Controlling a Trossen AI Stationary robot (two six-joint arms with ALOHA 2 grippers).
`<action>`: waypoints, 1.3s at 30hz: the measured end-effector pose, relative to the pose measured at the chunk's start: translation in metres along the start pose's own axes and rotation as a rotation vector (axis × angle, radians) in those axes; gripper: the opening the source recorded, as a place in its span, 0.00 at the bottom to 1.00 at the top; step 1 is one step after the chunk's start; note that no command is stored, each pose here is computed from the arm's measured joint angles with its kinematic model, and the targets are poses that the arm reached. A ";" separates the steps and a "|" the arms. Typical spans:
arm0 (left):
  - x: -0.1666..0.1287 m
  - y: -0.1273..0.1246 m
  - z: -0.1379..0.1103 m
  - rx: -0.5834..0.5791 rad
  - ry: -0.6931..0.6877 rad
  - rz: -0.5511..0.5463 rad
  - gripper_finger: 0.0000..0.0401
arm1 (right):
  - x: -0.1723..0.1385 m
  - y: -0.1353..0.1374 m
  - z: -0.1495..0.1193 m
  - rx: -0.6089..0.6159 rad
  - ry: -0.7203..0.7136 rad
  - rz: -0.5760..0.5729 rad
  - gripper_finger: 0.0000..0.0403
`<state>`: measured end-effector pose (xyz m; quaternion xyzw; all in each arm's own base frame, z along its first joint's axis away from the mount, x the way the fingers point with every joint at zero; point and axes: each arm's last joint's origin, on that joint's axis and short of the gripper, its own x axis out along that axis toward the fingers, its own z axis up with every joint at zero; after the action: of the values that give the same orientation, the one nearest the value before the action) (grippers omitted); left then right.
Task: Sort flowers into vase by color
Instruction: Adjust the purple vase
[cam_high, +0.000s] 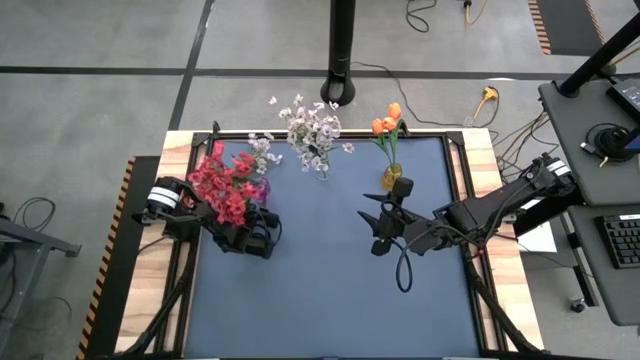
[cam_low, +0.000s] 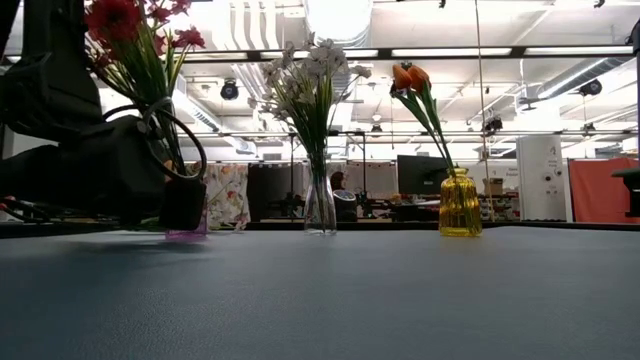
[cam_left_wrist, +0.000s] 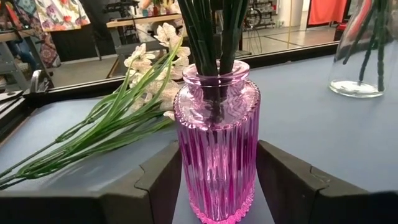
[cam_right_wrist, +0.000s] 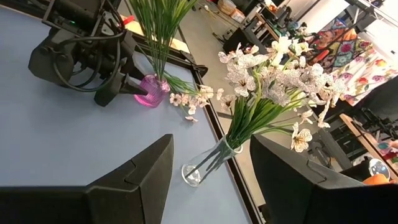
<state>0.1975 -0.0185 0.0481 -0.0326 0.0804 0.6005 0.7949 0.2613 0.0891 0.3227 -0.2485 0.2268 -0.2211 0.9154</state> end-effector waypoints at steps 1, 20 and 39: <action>0.000 0.000 0.000 -0.001 0.000 -0.003 0.45 | 0.000 0.000 0.000 0.002 0.000 0.000 0.51; -0.005 -0.006 0.001 -0.074 0.007 -0.040 0.45 | 0.000 0.000 -0.001 0.001 0.005 0.001 0.51; -0.006 -0.026 0.008 -0.077 0.023 -0.064 0.45 | 0.000 0.000 -0.003 0.007 0.023 0.004 0.51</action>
<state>0.2211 -0.0303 0.0559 -0.0725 0.0655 0.5770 0.8108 0.2596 0.0883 0.3200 -0.2424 0.2372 -0.2228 0.9140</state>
